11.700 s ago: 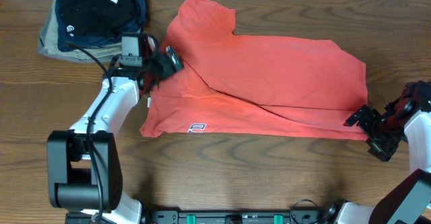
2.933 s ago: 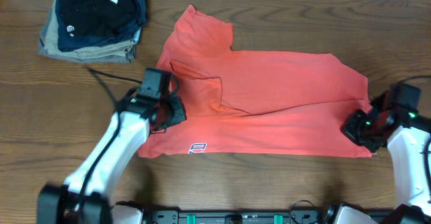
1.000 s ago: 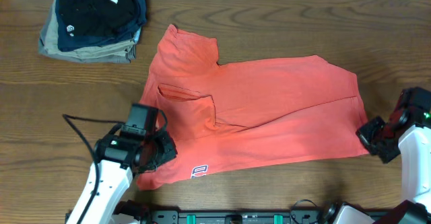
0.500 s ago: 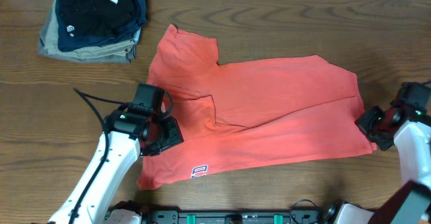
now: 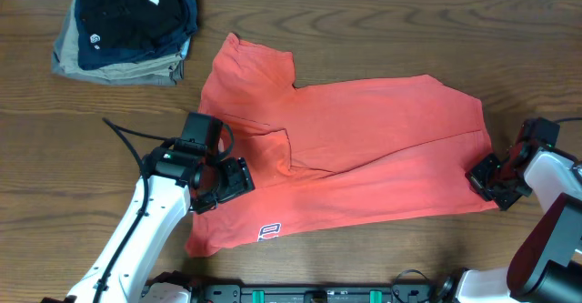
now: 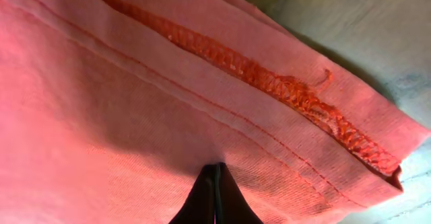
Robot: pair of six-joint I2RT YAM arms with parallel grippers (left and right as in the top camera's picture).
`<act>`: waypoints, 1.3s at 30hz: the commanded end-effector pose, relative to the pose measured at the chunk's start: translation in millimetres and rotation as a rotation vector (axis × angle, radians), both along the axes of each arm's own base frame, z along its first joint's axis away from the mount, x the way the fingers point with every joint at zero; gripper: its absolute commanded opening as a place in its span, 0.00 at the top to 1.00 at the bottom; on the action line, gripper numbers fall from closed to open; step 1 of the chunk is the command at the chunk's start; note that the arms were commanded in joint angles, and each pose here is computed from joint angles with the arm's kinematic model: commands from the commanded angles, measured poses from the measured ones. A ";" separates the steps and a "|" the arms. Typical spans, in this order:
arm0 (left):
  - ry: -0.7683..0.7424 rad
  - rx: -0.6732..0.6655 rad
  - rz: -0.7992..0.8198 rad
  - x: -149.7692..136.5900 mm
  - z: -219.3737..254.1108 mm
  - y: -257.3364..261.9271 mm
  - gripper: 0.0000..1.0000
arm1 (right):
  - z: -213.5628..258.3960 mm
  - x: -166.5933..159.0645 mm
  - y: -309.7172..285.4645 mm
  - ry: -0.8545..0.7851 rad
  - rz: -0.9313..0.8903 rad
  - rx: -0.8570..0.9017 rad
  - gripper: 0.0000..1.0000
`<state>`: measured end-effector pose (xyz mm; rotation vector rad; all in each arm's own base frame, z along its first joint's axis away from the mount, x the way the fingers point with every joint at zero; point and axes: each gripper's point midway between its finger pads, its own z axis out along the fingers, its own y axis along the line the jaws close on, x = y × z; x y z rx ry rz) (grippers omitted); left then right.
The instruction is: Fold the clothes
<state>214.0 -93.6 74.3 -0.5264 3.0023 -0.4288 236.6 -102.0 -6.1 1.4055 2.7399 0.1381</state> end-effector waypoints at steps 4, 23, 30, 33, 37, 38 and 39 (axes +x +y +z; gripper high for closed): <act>-0.005 0.006 -0.002 1.9 1.3 0.6 0.02 | -21.9 -49.5 -1.6 0.168 -0.140 -0.039 0.99; -0.105 -0.101 -0.104 22.5 28.6 -21.8 0.02 | 39.3 -97.2 -33.4 0.250 -0.335 -0.021 0.99; -0.369 -0.025 -0.154 91.7 102.3 -18.3 0.02 | 110.8 -23.0 -2.8 -0.232 0.016 0.105 0.20; -0.441 -0.006 -0.189 127.2 126.7 -17.0 0.02 | 125.4 -12.7 12.6 -0.315 0.061 0.135 0.02; -0.479 0.054 -0.258 187.4 129.8 -7.8 0.02 | 129.6 -6.4 29.6 -0.334 0.150 0.143 0.04; -0.479 0.068 -0.264 201.9 126.6 -4.2 0.02 | 129.3 -5.1 34.1 -0.332 0.180 0.145 0.05; -0.478 0.077 -0.272 216.5 122.8 -0.8 0.02 | 129.0 -4.2 38.5 -0.331 0.206 0.147 0.05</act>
